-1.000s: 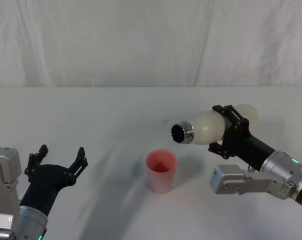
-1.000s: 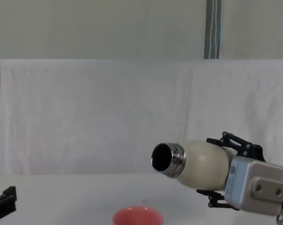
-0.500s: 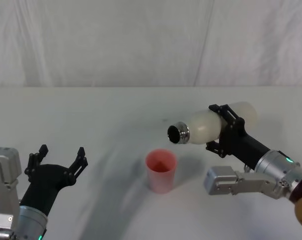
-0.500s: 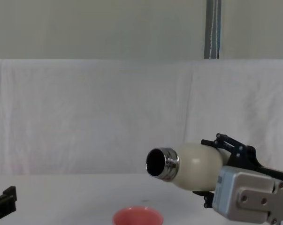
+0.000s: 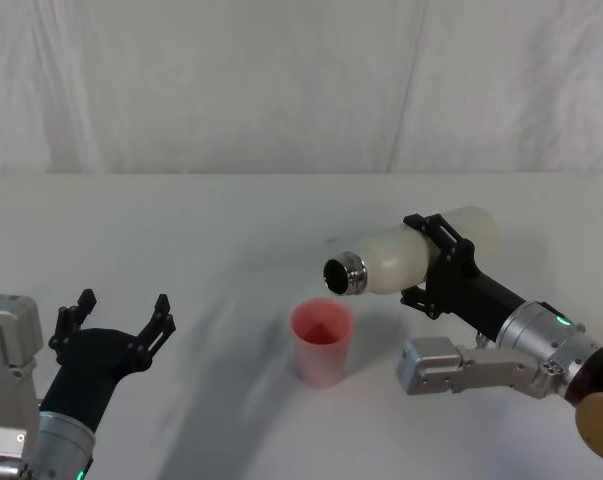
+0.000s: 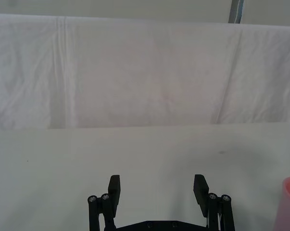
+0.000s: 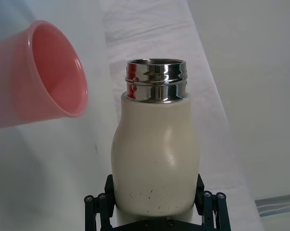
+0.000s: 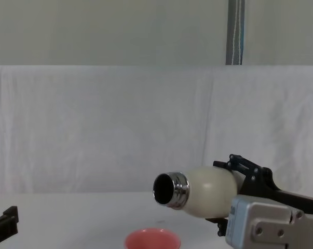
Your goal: Grasp the thermos with one hand and pour water into the cup lid.
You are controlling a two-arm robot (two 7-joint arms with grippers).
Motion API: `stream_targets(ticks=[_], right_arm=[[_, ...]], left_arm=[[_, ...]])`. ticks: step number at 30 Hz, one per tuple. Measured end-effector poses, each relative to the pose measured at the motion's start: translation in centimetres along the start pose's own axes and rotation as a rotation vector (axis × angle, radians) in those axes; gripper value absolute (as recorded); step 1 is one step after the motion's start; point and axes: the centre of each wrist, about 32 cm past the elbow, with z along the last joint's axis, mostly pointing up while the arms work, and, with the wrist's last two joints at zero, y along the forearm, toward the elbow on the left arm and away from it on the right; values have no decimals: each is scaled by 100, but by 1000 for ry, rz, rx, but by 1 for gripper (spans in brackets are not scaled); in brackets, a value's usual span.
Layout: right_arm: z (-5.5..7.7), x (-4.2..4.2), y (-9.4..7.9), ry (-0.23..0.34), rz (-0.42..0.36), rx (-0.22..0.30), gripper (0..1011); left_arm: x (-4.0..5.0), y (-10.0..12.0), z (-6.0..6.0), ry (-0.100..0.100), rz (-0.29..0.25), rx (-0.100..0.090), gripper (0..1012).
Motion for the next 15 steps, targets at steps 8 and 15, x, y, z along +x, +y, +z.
stream_targets(ticks=[8,15], right_arm=[[-8,-8,16,-17,3,7,950],[-23,-9,15,-46,-3,6,950]], left_arm=[[0,0,0,0,0,0,1001],[0,0,0,0,0,0,1001]])
